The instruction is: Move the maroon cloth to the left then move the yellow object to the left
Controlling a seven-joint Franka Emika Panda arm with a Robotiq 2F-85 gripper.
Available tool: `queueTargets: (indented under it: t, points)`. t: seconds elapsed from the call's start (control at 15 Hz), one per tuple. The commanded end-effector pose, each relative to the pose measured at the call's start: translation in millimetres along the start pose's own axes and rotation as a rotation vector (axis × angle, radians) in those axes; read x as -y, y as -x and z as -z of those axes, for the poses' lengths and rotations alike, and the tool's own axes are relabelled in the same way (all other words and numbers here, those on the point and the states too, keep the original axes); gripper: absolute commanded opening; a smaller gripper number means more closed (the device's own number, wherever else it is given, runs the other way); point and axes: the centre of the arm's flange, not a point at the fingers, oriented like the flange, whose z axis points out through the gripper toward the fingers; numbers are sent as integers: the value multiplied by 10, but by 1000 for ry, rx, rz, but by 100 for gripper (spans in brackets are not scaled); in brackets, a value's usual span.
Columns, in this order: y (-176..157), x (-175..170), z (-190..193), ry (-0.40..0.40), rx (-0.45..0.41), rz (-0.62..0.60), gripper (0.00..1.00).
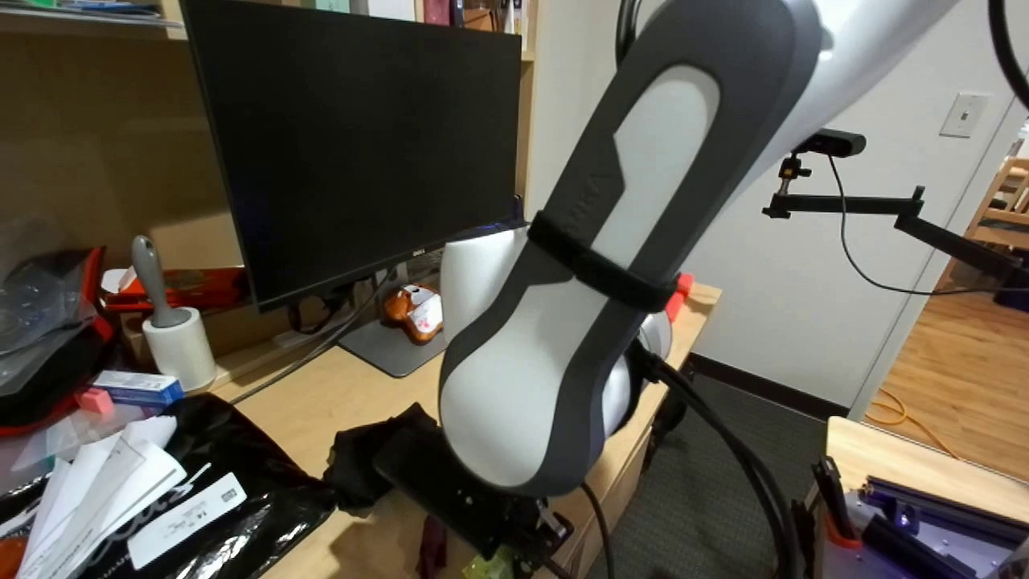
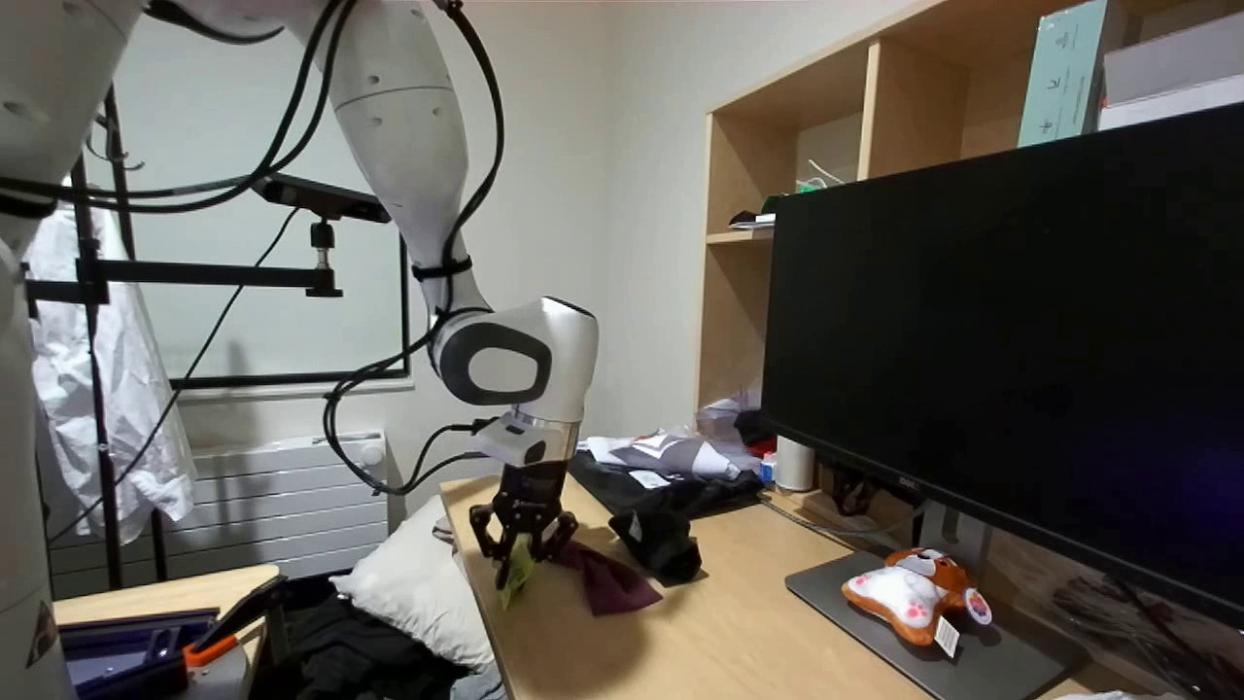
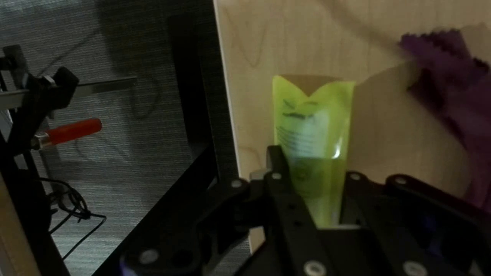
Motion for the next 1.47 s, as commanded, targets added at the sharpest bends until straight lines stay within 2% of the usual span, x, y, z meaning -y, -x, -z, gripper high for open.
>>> queueTargets:
  t: [0.0, 0.33, 0.47, 0.6, 0.73, 0.87, 1.07, 1.2, 1.4]
  points:
    - [130, 178, -21, 25, -13, -15, 53]
    - [93, 264, 45, -53, 21, 9, 86]
    - [105, 287, 170, -135, 106, 34, 98]
    - [116, 300, 325, -235, 176, 57, 100]
    - [58, 246, 521, -337, 207, 111, 100]
    - [-94, 125, 729, -396, 243, 199, 100]
    - [-393, -47, 1062, -409, 270, 305, 100]
    - [-622, -42, 1262, -421, 269, 353, 100]
    - [-1070, 112, 1488, -451, 277, 322, 100]
